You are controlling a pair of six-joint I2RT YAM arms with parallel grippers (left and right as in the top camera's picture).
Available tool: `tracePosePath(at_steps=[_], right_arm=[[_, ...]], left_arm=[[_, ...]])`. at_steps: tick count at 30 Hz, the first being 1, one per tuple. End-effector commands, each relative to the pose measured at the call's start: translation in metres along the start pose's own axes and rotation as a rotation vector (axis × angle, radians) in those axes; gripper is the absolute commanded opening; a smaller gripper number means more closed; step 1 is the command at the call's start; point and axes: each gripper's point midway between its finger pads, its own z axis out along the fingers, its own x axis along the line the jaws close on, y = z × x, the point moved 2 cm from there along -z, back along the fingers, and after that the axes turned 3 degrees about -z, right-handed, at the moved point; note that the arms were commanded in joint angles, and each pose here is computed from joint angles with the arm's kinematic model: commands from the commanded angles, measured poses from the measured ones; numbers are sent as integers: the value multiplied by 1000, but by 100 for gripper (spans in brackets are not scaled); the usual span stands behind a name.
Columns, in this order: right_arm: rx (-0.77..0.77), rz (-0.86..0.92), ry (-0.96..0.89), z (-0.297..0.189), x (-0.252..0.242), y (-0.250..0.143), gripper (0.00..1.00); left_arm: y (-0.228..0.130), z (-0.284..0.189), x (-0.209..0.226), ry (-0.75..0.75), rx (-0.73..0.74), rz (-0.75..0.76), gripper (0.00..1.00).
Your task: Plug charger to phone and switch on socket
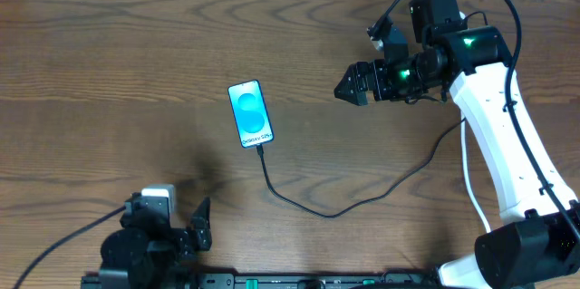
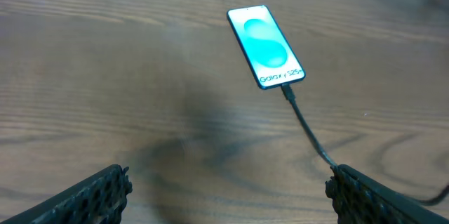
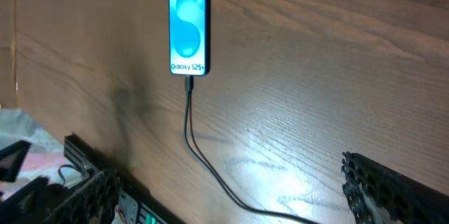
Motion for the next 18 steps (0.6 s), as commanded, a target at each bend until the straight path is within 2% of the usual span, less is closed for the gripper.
tracePosePath(at_steps=[1,7,18], right_arm=[[-13,-12,1,-4,5,0,99],[-10,-10,1,-4,5,0,99],[-13,-35,-11,-4,3,1,99]], left_arm=[[-19,10,5,7,12,19,93],[-53,35,13,28,125,11,93],[-73,70,20,31,140,10,93]])
